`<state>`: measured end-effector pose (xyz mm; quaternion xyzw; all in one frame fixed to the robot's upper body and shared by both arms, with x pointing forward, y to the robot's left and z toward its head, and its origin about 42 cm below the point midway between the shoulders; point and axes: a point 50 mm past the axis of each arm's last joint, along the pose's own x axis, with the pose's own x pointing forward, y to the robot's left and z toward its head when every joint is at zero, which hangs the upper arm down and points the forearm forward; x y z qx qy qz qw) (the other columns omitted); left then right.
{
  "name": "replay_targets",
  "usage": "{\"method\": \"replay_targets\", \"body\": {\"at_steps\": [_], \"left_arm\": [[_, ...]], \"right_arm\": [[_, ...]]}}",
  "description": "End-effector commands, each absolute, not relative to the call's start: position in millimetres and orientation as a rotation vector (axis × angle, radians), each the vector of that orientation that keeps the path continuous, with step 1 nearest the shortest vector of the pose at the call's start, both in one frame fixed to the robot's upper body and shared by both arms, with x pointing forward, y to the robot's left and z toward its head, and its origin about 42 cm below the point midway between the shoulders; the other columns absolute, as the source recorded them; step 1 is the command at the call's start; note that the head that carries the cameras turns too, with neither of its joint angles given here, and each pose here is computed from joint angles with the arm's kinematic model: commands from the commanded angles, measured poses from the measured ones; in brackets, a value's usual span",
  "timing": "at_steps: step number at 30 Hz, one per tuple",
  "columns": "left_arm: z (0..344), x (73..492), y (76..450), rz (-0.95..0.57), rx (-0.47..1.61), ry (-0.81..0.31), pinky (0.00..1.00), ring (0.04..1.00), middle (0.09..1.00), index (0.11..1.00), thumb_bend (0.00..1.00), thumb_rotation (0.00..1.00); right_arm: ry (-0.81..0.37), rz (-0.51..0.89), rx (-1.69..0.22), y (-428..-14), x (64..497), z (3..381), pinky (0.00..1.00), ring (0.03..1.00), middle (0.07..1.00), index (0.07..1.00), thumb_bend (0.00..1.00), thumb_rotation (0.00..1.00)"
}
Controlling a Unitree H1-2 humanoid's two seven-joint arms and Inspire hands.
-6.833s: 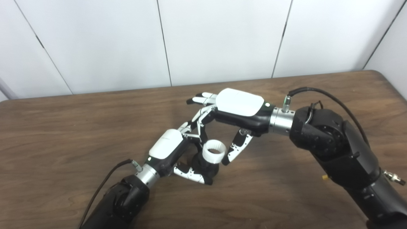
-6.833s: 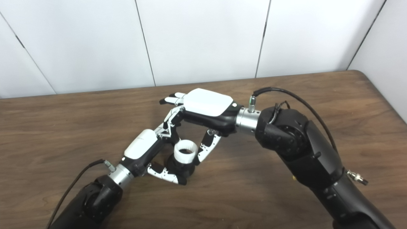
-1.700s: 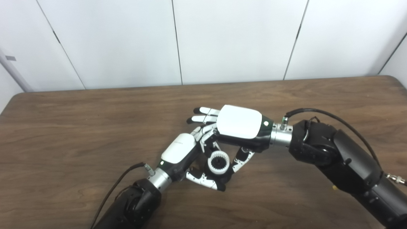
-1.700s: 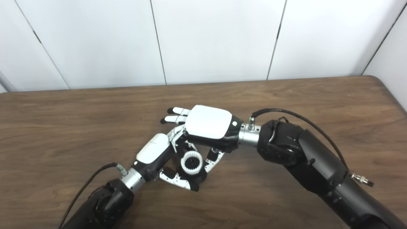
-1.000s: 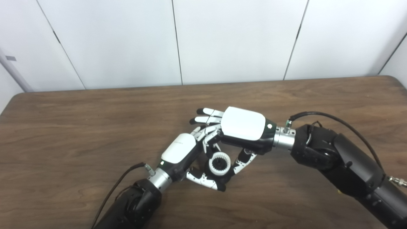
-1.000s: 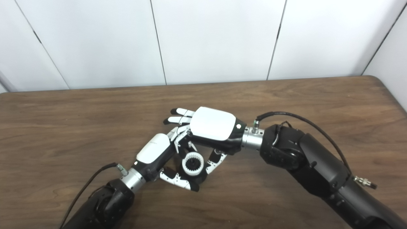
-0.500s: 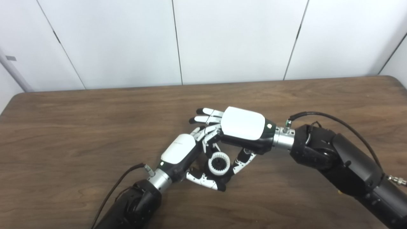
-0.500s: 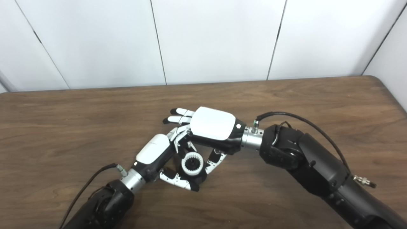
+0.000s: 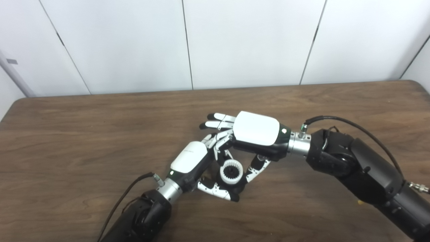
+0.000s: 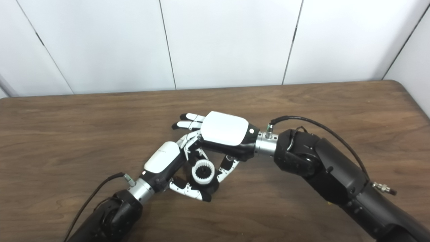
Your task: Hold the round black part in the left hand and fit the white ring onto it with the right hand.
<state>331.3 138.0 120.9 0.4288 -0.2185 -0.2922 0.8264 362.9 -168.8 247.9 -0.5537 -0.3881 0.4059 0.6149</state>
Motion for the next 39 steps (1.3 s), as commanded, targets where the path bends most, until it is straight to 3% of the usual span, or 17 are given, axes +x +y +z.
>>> {"method": "replay_targets", "body": {"at_steps": [1, 18, 39], "left_arm": [[112, 317, 115, -0.735, 0.922, -0.482, 1.00, 0.945, 0.751, 0.480, 0.52, 0.06], [116, 316, 112, -0.736, 0.922, -0.484, 1.00, 0.955, 0.758, 0.481, 0.52, 0.06], [117, 315, 106, -0.746, 0.912, -0.476, 1.00, 0.987, 0.844, 0.482, 0.52, 0.06]], "right_arm": [[-0.866, 0.972, -1.348, -174, 370, 248, 1.00, 0.958, 0.733, 0.479, 0.52, 0.14], [-0.847, 0.982, -1.350, -174, 372, 244, 1.00, 0.967, 0.738, 0.480, 0.52, 0.14], [-0.861, 1.010, -1.347, -164, 370, 244, 1.00, 0.967, 0.738, 0.480, 0.52, 0.14]]}}
